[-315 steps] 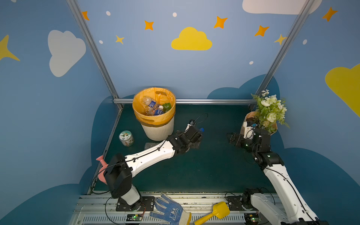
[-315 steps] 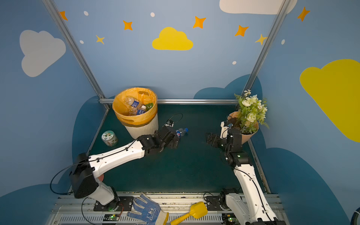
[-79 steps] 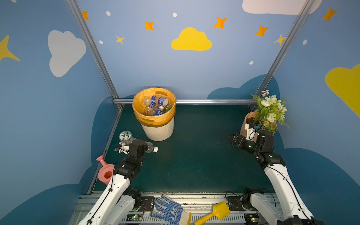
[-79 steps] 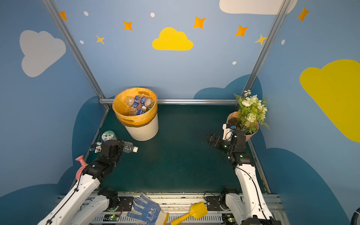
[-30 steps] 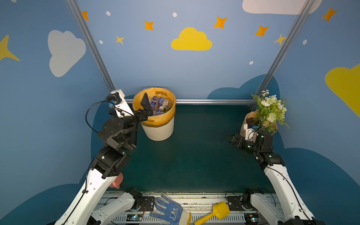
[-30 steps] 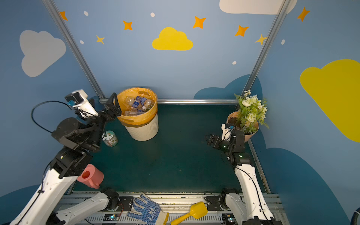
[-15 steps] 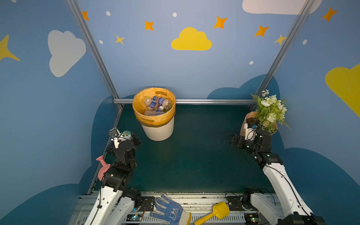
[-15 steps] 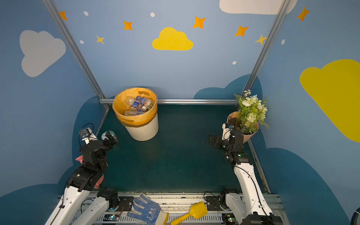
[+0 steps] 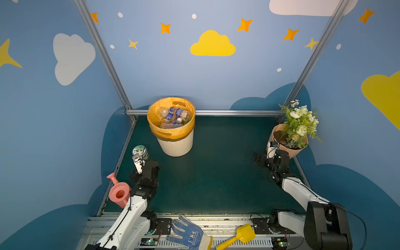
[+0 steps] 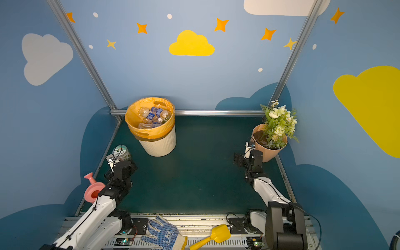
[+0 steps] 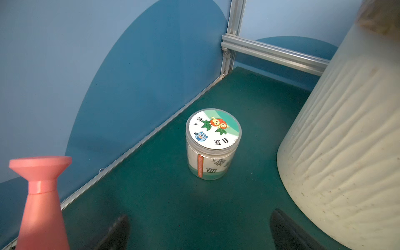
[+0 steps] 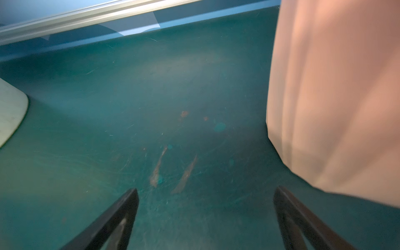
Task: Throw the plastic bottles in the bin
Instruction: Reset both arms
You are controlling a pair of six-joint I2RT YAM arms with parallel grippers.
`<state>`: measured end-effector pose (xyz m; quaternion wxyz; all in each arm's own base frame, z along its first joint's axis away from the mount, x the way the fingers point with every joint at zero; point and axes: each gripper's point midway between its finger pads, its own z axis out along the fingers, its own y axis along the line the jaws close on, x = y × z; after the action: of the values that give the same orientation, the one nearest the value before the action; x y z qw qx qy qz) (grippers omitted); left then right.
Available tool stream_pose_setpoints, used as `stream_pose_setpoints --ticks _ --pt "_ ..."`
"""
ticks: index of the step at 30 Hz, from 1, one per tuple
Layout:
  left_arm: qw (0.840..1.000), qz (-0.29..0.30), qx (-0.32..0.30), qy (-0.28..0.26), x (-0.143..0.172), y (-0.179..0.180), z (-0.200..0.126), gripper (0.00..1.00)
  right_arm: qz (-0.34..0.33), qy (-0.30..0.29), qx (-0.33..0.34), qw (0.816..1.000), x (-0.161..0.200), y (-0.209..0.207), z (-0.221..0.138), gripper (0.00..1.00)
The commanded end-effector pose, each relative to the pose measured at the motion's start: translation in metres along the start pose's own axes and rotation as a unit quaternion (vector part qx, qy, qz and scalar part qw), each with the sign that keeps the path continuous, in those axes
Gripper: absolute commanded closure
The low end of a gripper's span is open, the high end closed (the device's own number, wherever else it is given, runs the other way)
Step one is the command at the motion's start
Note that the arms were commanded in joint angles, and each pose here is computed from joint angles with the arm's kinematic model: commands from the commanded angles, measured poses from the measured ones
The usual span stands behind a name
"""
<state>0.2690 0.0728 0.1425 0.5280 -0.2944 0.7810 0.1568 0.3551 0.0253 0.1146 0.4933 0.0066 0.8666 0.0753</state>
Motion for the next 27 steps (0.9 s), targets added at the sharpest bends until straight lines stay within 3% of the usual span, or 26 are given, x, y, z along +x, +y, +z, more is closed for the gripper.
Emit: stream_pose_setpoints --ticks 1,5,16,21,27 --pt "1.000 -0.028 0.004 -0.015 -0.011 -0.007 0.006 0.00 -0.054 -0.076 -0.011 0.996 -0.034 0.009 0.004 0.05" --pt "1.000 -0.022 0.004 -0.012 -0.007 -0.014 0.016 0.00 -0.080 -0.075 -0.010 0.994 -0.029 0.010 0.013 0.05" --pt "0.999 -0.032 0.023 -0.028 -0.004 -0.031 0.044 0.00 -0.072 -0.058 0.000 0.996 0.000 0.000 0.048 0.05" --pt "0.997 -0.043 0.050 -0.041 -0.003 -0.038 0.052 0.00 -0.060 -0.061 0.005 0.996 0.000 -0.005 0.047 0.05" --pt "0.995 -0.003 0.088 -0.041 0.001 -0.055 0.060 0.00 -0.059 -0.060 0.005 0.996 0.000 -0.006 0.047 0.05"
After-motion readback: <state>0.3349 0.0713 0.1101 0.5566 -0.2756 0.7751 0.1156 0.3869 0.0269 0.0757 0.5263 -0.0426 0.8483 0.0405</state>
